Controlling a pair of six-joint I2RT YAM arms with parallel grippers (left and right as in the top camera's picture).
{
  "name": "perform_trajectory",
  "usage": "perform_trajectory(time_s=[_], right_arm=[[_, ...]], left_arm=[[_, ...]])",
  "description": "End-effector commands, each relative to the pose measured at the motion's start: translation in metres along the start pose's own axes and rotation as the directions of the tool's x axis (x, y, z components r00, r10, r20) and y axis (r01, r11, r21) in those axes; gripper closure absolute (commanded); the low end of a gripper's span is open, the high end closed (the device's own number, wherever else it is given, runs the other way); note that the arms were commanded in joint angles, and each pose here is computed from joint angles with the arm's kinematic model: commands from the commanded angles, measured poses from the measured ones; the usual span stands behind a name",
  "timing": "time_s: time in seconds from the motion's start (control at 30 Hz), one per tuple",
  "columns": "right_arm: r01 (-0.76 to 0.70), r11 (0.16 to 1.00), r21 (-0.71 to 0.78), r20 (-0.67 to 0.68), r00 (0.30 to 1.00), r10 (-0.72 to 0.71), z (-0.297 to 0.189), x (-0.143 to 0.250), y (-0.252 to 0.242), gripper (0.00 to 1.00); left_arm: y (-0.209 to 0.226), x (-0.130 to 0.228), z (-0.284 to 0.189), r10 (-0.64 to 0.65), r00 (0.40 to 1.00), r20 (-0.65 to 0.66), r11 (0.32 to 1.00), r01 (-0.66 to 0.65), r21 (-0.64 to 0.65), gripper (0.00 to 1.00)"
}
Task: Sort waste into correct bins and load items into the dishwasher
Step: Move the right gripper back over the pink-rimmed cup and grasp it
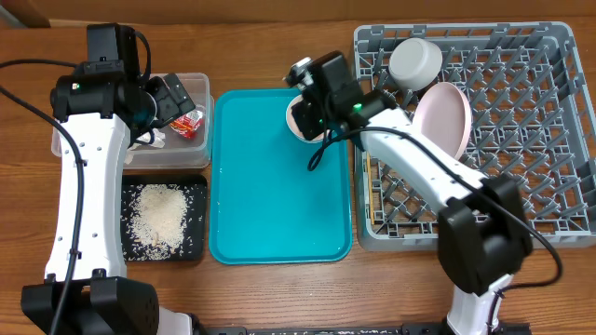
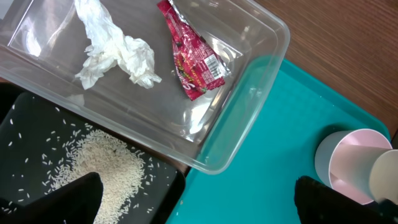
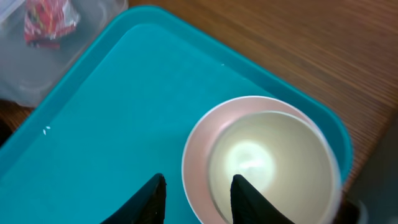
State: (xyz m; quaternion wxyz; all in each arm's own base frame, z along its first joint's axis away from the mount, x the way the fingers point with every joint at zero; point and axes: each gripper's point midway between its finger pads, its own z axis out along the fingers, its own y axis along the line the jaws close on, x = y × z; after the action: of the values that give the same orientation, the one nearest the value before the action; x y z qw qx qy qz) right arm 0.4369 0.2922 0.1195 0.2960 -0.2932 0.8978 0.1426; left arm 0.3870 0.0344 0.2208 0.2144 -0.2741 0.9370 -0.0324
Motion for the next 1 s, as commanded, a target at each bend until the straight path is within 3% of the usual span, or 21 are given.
perform_trajectory(time_s=[0.0, 0.47, 0.77, 0.97], right_arm=[[0.11, 0.994, 0.0, -0.022, 0.994, -0.11, 0.024, 0.011, 0.009, 0.63], [0.113, 0.992, 0.064, 0.003, 0.994, -0.113, 0.031, 0.004, -0.002, 0.64], [0.104, 0.993, 0.054, -0.104, 0.99, -0.098, 0.029, 0.031, -0.004, 0.7], [0.102, 0.992, 0.071, -0.102, 0.99, -0.094, 0.029, 0.03, -0.009, 0.7]], left_arm=[[-0.002, -0.002, -0.004, 0.027, 1.0, 0.014, 1.0, -0.027, 0.0, 0.0], [-0.002, -0.002, -0.004, 0.027, 1.0, 0.014, 1.0, -0.027, 0.0, 0.0], [-0.002, -0.002, -0.004, 0.027, 1.0, 0.014, 1.0, -0.027, 0.0, 0.0], [-0.002, -0.002, -0.004, 0.027, 1.0, 0.014, 1.0, -0.027, 0.0, 0.0]])
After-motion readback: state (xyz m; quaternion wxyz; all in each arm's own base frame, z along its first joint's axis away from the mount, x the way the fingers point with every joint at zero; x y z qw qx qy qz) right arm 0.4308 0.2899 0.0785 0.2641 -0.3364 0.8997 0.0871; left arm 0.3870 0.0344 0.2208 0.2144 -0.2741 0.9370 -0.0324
